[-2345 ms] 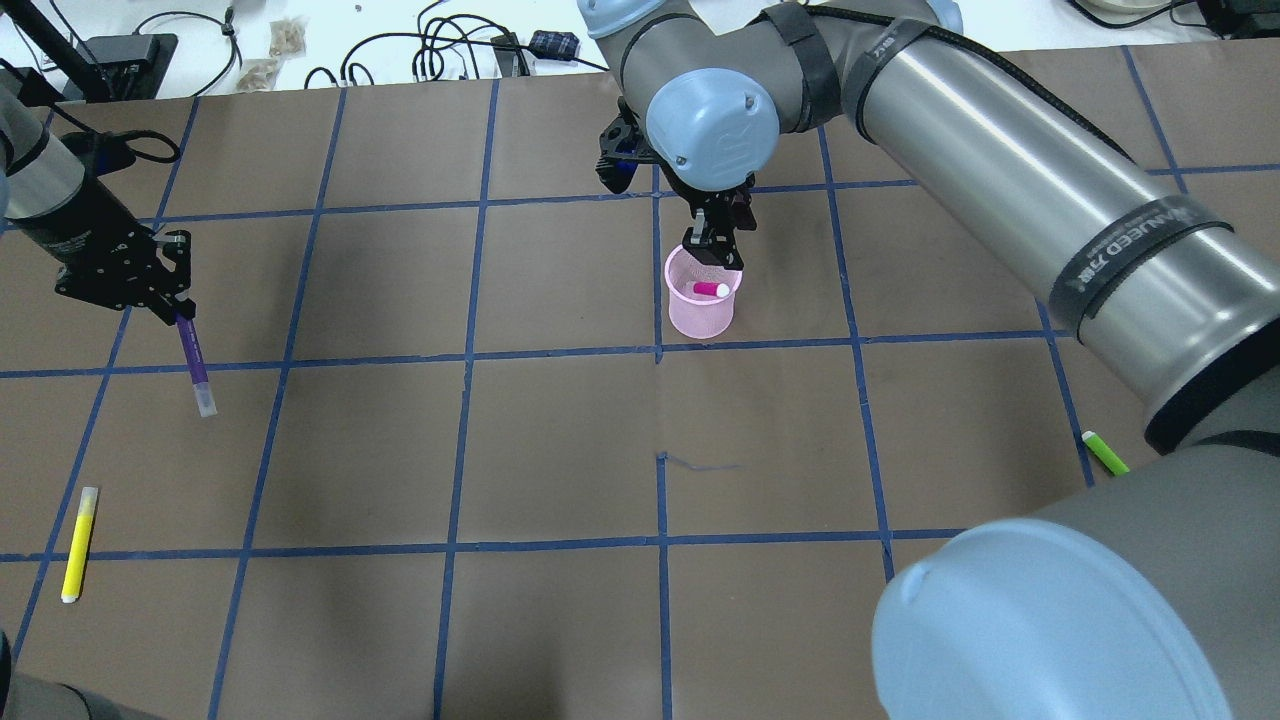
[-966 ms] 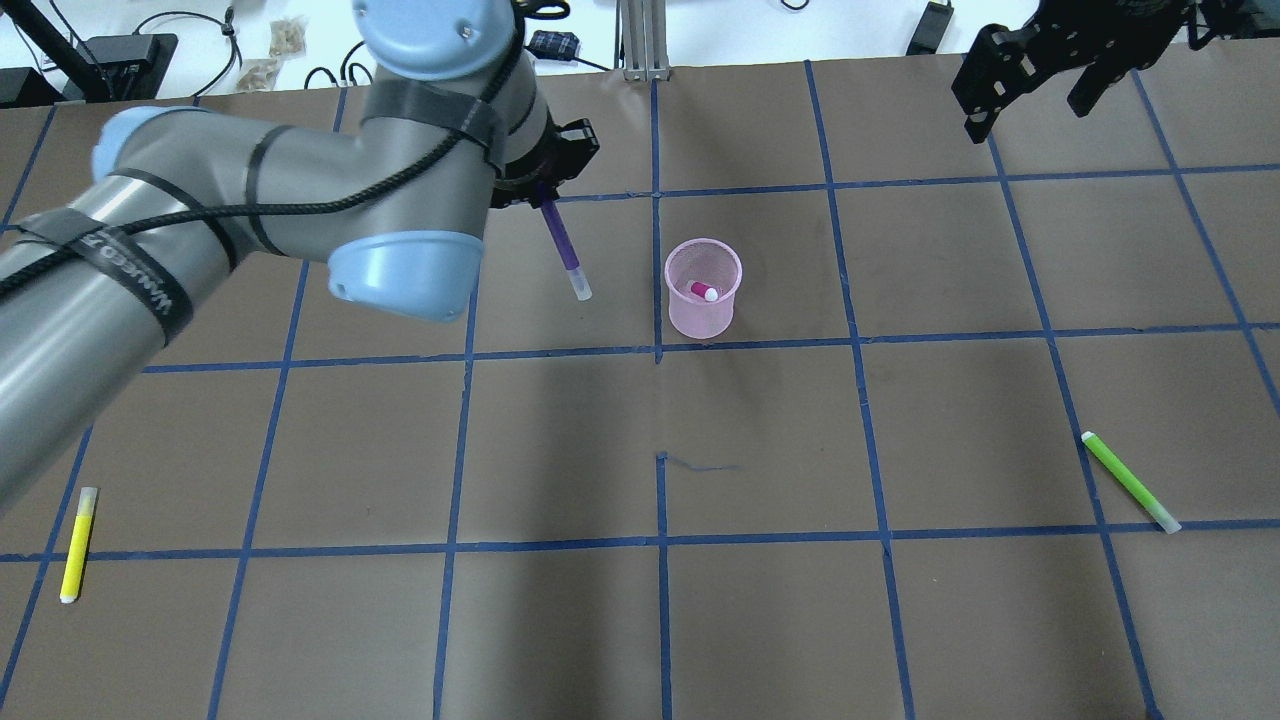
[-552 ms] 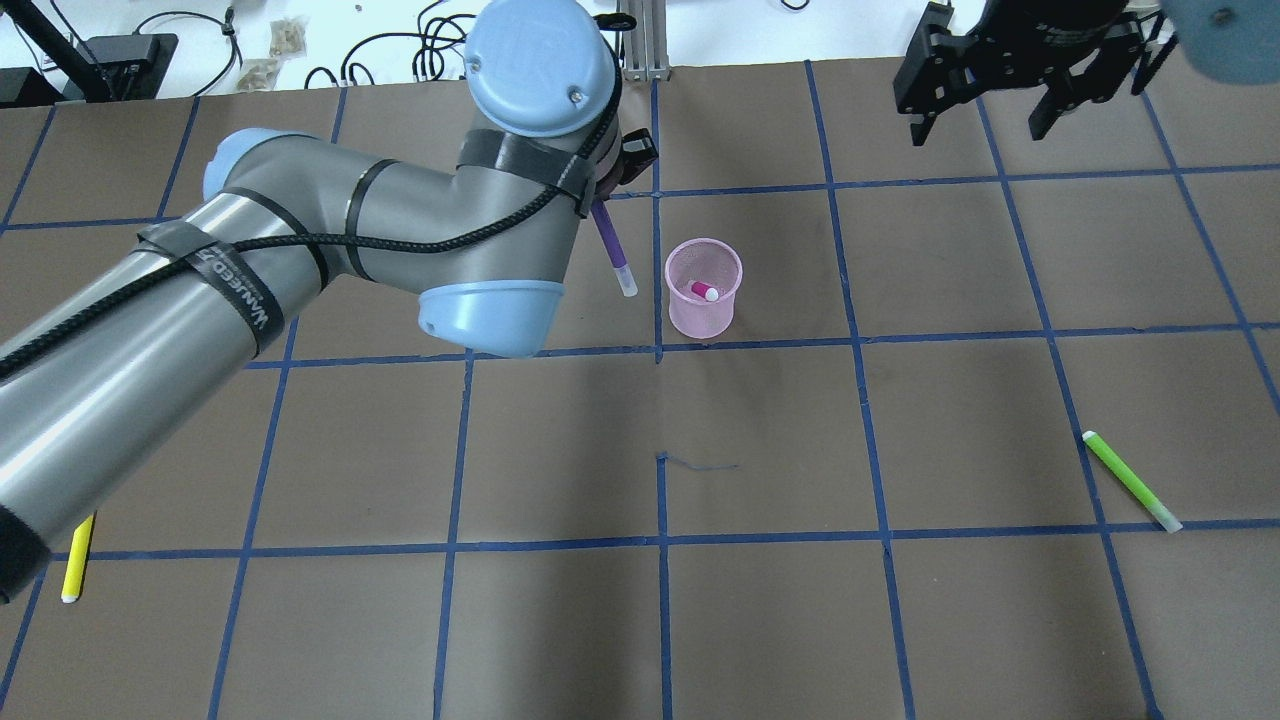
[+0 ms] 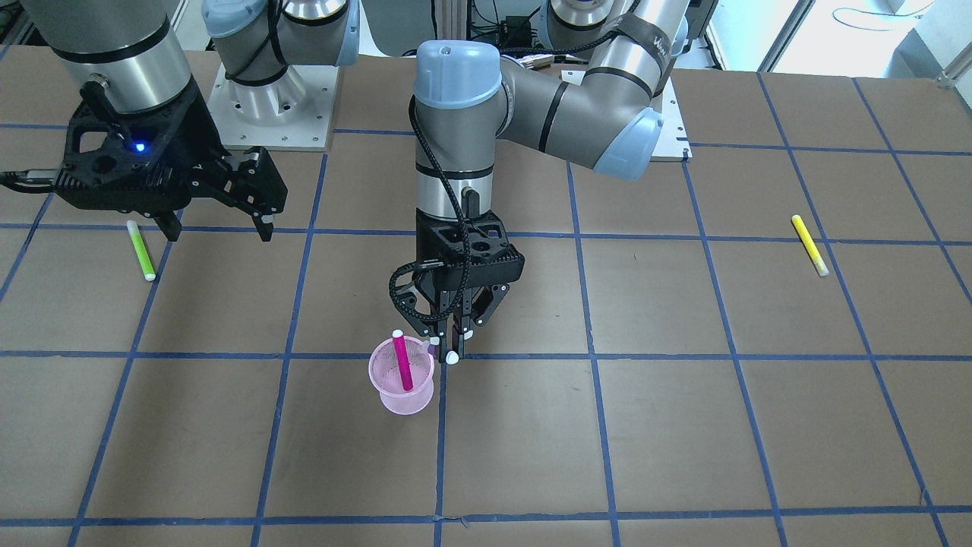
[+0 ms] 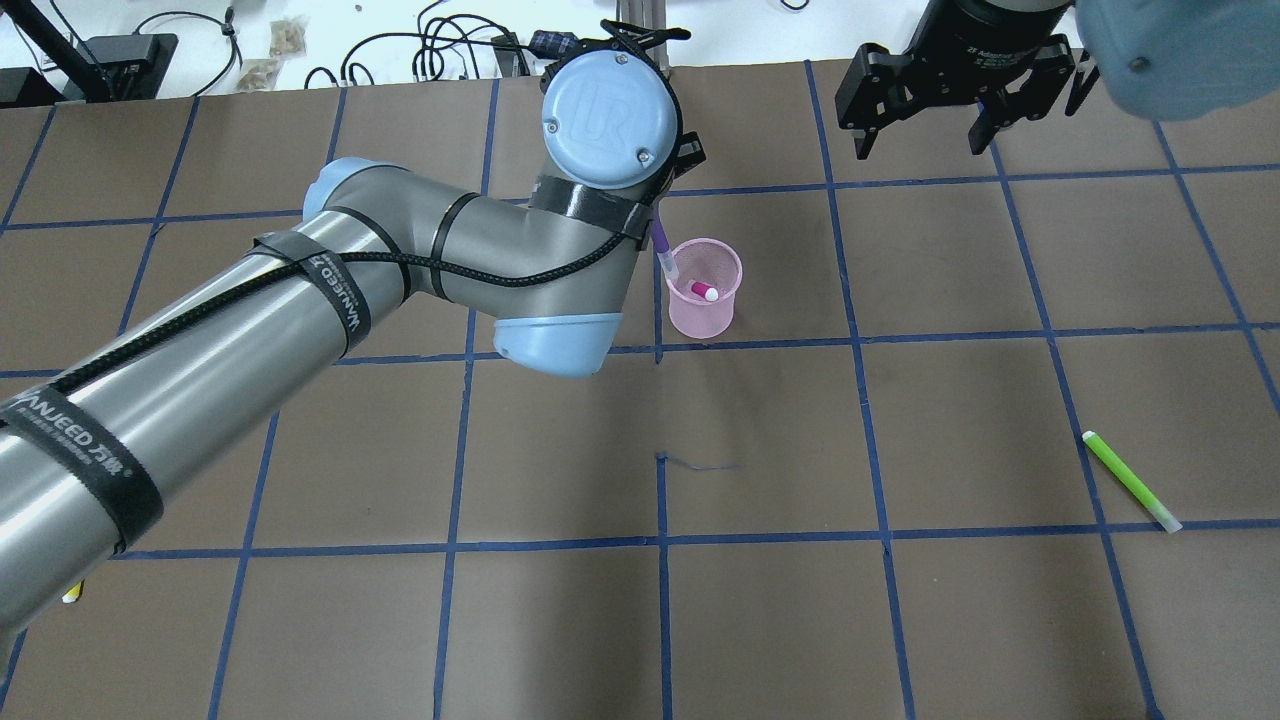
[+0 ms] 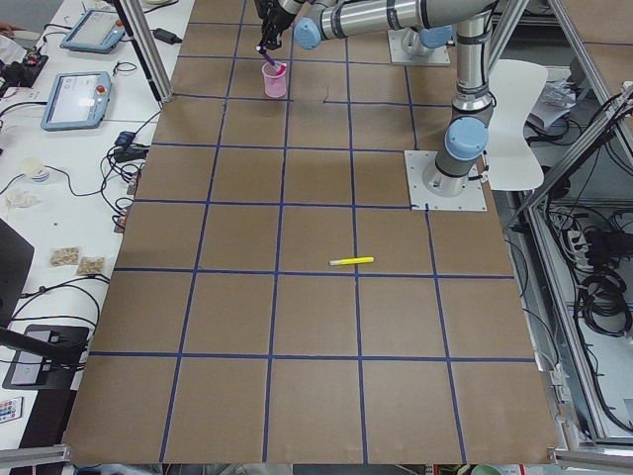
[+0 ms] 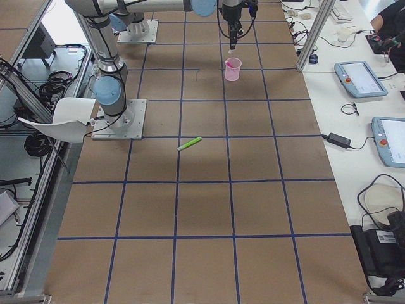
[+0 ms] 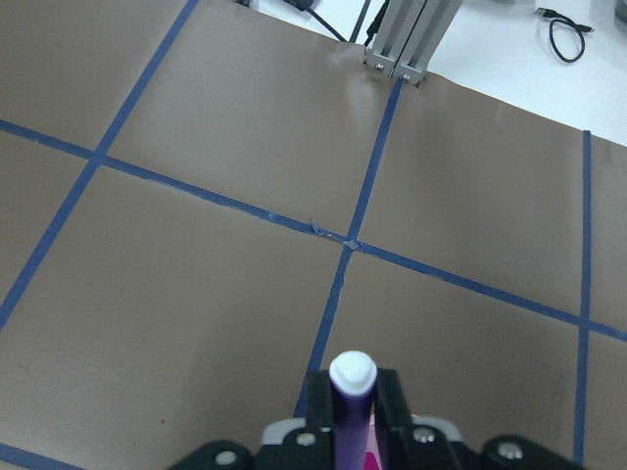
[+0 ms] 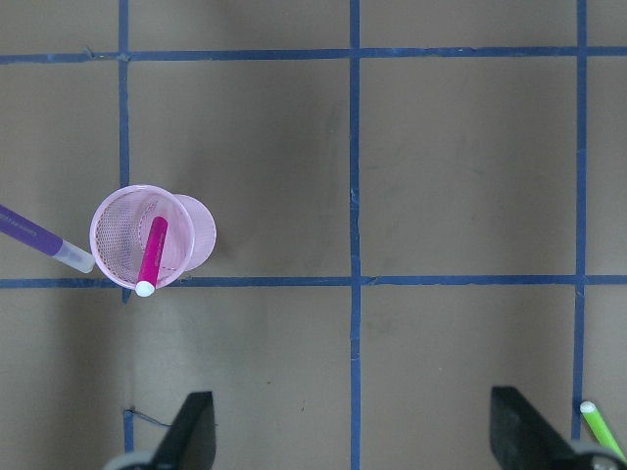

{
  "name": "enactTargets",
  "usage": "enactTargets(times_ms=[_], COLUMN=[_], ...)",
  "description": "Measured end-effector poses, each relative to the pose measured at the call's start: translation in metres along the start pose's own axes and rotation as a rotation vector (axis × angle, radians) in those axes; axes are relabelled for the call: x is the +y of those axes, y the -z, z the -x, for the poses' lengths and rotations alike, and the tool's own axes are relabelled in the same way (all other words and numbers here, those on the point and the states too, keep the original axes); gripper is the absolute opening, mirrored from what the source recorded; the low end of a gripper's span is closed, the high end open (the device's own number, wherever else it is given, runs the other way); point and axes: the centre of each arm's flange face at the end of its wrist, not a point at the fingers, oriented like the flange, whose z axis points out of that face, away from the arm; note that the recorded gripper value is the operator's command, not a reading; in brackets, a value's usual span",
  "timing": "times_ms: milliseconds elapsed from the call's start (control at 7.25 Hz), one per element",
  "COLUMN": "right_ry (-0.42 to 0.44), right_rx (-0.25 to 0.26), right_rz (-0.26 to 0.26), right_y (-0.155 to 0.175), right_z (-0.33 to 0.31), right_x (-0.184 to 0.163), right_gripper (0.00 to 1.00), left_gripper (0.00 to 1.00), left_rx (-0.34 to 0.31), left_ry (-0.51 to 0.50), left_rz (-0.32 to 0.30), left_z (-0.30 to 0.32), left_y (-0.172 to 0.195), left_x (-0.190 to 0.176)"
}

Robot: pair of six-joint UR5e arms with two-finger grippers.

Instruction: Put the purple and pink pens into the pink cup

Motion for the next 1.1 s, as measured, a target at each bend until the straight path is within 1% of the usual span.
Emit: enactTargets(times_ms=[414, 1103], right_ry=[0.008, 0.018], right_rx=[-0.007, -0.005], right_rz=[-0.002, -0.029], right_y=[0.001, 0.005], right_z=[0.0, -0.001], right_x=[0.0, -0.002], right_gripper=[1.0, 1.0], left_gripper=[0.0, 0.0], left_rx=[0.018, 0.026], left_ry=[-0.042, -0.057], left_rz=[-0.011, -0.008], left_z=[-0.005, -0.011], left_y=[-0.009, -0.021], left_x=[0.008, 0.018])
